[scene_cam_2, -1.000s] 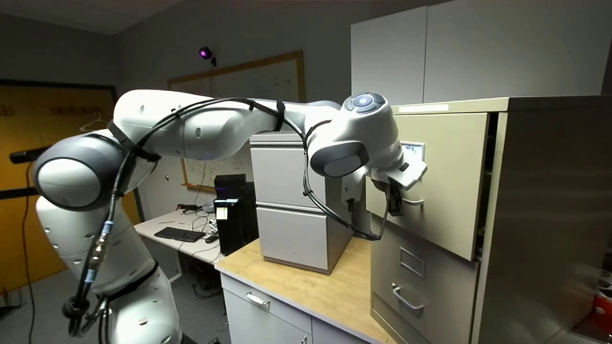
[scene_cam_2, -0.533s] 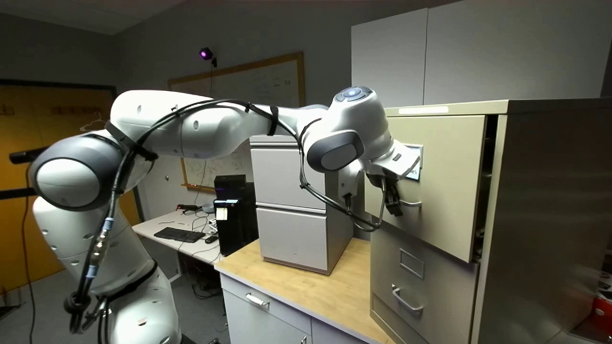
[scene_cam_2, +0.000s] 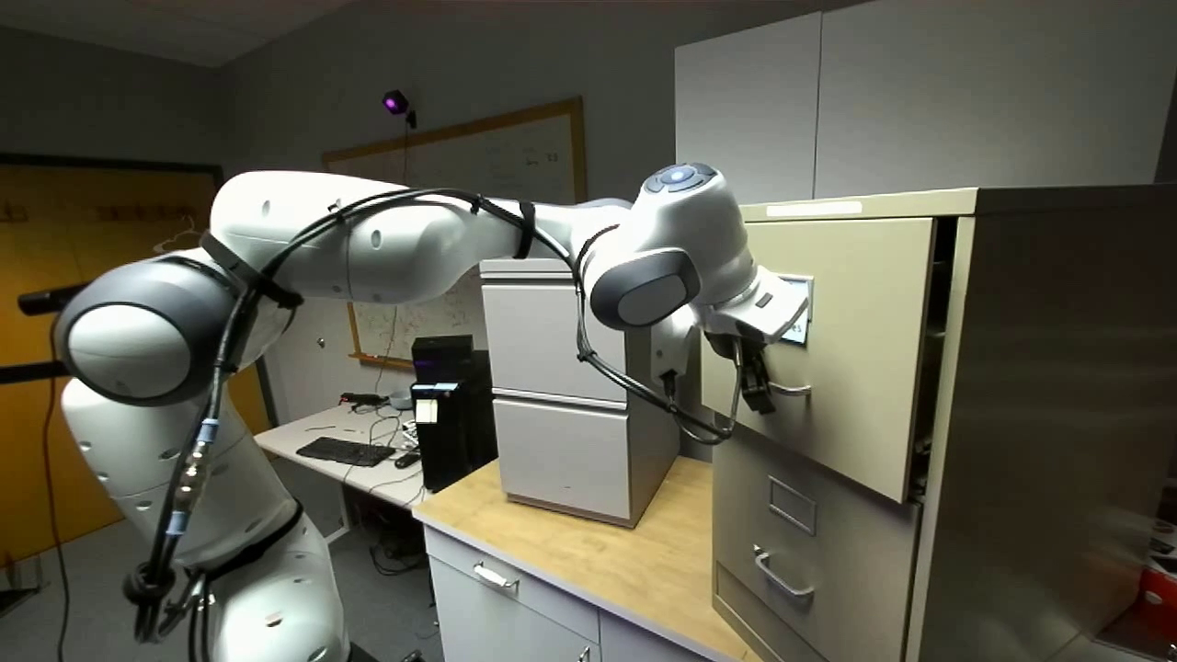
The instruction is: Close the open drawer
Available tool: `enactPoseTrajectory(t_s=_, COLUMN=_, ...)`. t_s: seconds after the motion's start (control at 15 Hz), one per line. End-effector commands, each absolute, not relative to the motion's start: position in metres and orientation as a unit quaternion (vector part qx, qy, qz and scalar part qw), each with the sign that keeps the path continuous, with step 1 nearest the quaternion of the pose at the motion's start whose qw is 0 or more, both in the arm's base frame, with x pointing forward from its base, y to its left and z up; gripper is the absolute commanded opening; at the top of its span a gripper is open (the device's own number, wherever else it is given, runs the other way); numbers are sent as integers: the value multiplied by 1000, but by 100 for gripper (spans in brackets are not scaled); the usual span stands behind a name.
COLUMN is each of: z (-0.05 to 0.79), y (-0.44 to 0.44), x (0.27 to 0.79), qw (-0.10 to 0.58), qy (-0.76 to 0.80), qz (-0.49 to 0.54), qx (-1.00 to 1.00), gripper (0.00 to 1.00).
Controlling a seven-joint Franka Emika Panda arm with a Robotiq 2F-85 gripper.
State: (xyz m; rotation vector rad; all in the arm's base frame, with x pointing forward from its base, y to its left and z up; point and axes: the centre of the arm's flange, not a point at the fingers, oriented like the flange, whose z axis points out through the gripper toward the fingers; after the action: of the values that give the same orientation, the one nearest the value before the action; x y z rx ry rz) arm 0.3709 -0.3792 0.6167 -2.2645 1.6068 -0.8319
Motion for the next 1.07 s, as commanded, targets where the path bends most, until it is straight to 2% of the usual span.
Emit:
enactPoseTrajectory(t_s=0.0, z=618, y=-380, x=371, qw=121, qy=551, qz=-286, qx=-774, gripper=75)
enactPoseTrajectory(t_s=0.4, z=636, y=-369, x=358, qw=123, qy=546, qz=-321, qx=-764, gripper=75)
enactPoseTrajectory(t_s=0.8, z=617, y=-377, x=368, qw=116, qy=549, qz=-295, qx=-773, gripper=75)
enactPoseTrajectory(t_s=0.87, z=616, y=-378, x=369, qw=116, qy=550, qz=-295, qx=-773, gripper=50)
enactPoseTrajectory(t_s=1.0, z=615, y=-378, x=369, qw=116, qy=550, qz=-295, qx=-773, gripper=50)
